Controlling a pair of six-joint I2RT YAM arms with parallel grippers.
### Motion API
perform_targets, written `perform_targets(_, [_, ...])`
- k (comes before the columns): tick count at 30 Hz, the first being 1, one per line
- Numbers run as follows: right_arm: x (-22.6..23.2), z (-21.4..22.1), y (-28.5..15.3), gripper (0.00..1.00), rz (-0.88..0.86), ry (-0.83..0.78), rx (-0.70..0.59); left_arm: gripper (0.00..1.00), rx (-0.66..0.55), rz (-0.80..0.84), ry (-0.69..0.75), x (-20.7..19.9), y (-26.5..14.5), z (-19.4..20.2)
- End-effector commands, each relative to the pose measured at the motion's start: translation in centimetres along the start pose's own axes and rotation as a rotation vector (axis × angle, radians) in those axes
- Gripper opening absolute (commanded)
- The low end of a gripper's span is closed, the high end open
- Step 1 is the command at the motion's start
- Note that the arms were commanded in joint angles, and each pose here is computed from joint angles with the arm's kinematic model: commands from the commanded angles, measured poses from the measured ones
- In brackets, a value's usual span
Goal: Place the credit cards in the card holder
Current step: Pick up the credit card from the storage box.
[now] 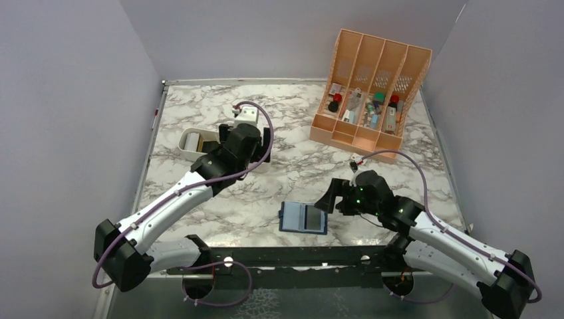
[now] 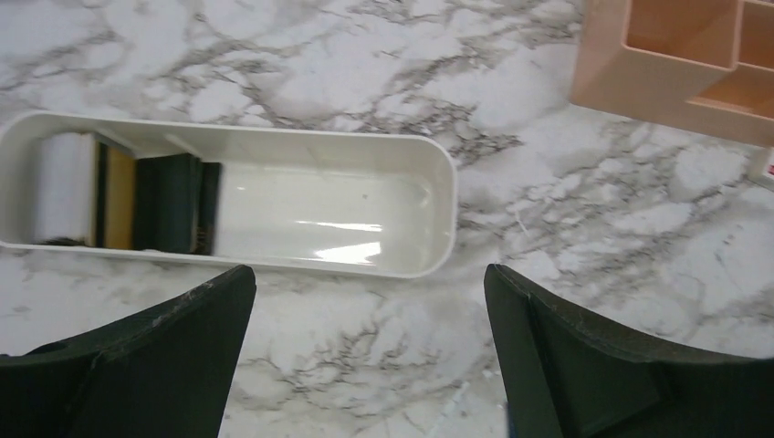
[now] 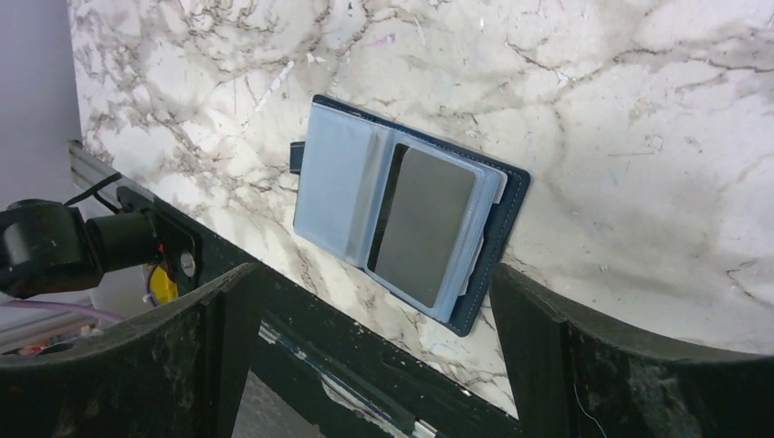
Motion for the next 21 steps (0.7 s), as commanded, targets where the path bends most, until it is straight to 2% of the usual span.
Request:
perform_targets(1, [0.5,-0.9,-0.8,0.98,0.003,-0.063,-0.039,0.99,0.035,-0.169,0.161,5.6,0.2,-1.1])
perform_targets(5, [0.9,-1.2,-1.1,0.99,-0.003,-0.073,-0.041,0.99,0.078,-0.224,0.206,9.0,0.9,-0.8])
perform_targets(10, [1.2,-1.5,-1.1,0.99,-0.012,-0.100,-0.047,0.98,0.179,-0.386,0.253,14.9,2.2,0.7])
perform_targets(17, [1.4,-1.2,-1.2,0.97,-0.038,-0.113,-0.029,0.82,0.287,-0.470,0.245,19.4,5.9,1.7])
perform_targets(21, [1.4,-1.0,-1.2,0.97,-0.047,-0.103,-0.026,0.69,0.344,-0.462,0.249,20.1,9.1,3.2])
Point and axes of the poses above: each gripper's point midway between its finger pads, its own y axis out along the fingers, its own x axis along the line the jaws close on, z = x × y, the point moved 4 cm from there along -y, back along the fingers, and after that the axes turned 10 degrees about y, right-handed, at the moved point
